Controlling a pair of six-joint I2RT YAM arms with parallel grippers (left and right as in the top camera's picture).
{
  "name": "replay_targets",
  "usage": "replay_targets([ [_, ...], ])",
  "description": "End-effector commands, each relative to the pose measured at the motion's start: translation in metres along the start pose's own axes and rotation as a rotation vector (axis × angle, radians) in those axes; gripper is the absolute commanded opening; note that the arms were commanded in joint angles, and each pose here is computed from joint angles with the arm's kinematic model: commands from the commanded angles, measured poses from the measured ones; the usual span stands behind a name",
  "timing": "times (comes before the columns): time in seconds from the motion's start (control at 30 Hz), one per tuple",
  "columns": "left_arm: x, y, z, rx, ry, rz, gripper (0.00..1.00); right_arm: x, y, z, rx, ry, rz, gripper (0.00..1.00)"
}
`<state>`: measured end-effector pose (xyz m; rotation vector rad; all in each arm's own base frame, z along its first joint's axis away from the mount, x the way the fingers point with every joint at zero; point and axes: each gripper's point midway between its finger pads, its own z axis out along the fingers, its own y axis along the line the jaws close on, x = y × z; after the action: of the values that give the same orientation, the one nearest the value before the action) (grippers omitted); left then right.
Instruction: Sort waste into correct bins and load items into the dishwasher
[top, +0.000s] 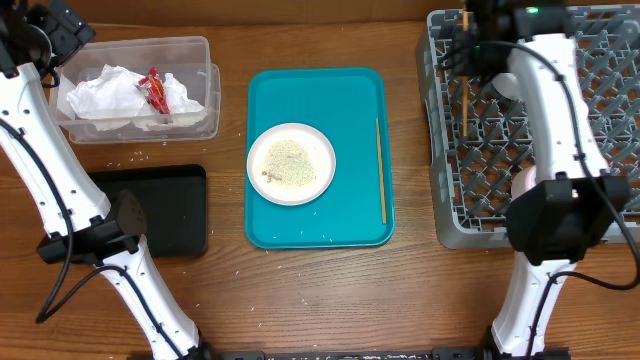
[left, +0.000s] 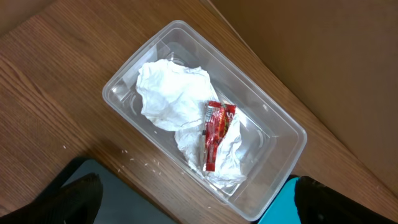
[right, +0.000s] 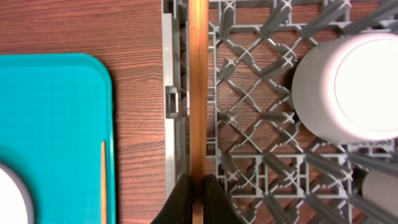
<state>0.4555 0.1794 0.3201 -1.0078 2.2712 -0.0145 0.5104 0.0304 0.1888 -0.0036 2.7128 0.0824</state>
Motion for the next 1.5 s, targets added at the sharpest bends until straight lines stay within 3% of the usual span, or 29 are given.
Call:
replay_targets([
  [0.0,-0.002,0.003,-0.002,-0.006,-0.007,0.019,1.00,0.002,0.013,-0.004,-0.148,0.000,-0.059,0.04],
  [0.17,-0.002,0.003,-0.002,-0.006,-0.007,0.019,1.00,0.012,0.004,0.015,-0.147,0.027,-0.038,0.05],
  [0.33,-0.002,0.003,-0.002,-0.007,-0.007,0.019,1.00,0.024,0.003,0.027,-0.147,0.066,-0.032,0.38],
  [0.4,-0.002,0.003,-0.002,-0.006,-0.007,0.019,1.00,0.025,0.003,0.028,-0.147,0.071,-0.022,0.43],
  [0.63,-0.002,0.003,-0.002,-0.007,-0.007,0.019,1.00,0.027,0.020,0.023,-0.247,0.084,0.025,0.43],
  [1.03,-0.002,0.003,-0.002,-0.007,-0.007,0.019,1.00,0.049,0.114,0.012,-0.446,0.154,-0.096,0.43],
  [1.17,-0.002,0.003,-0.002,-0.007,-0.007,0.019,1.00,0.066,0.138,0.019,-0.319,0.183,-0.163,0.43],
  [1.3,-0.002,0.003,-0.002,-0.007,-0.007,0.019,1.00,0.076,0.144,0.035,-0.098,0.166,-0.146,0.48],
  [1.47,-0.002,0.003,-0.002,-0.007,-0.007,0.019,1.00,0.105,0.148,0.066,0.026,0.183,-0.089,0.47],
])
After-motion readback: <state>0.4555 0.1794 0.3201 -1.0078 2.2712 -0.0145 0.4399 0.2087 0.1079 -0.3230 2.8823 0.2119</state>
